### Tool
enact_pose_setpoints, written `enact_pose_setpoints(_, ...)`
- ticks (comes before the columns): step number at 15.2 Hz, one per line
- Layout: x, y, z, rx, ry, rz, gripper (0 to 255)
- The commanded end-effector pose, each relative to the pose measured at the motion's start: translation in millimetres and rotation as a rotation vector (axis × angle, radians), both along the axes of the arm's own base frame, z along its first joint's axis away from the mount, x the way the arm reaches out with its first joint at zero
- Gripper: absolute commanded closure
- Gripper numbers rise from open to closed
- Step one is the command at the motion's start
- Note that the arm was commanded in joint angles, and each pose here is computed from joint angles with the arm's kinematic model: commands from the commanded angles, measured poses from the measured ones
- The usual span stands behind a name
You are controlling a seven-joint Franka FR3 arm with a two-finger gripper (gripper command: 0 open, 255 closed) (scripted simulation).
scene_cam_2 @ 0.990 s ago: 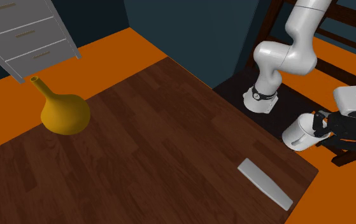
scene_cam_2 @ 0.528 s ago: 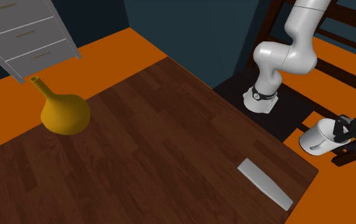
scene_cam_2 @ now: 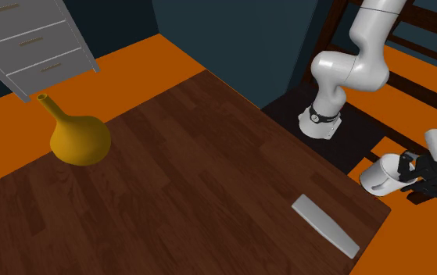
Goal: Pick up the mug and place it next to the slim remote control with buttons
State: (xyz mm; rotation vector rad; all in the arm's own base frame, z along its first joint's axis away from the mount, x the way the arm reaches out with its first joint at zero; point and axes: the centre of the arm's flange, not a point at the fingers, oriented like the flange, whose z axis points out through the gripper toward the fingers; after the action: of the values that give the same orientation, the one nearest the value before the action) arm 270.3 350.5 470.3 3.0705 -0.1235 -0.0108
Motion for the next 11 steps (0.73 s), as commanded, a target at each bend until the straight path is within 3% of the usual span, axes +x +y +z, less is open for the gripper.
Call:
enact_pose_setpoints(1,-0.3,0.4,-11.7,0.0,-0.001,0.0,255)
enact_pose_setpoints(11,-0.3,0.4,-64.5,0.0,-0.001,0.0,255)
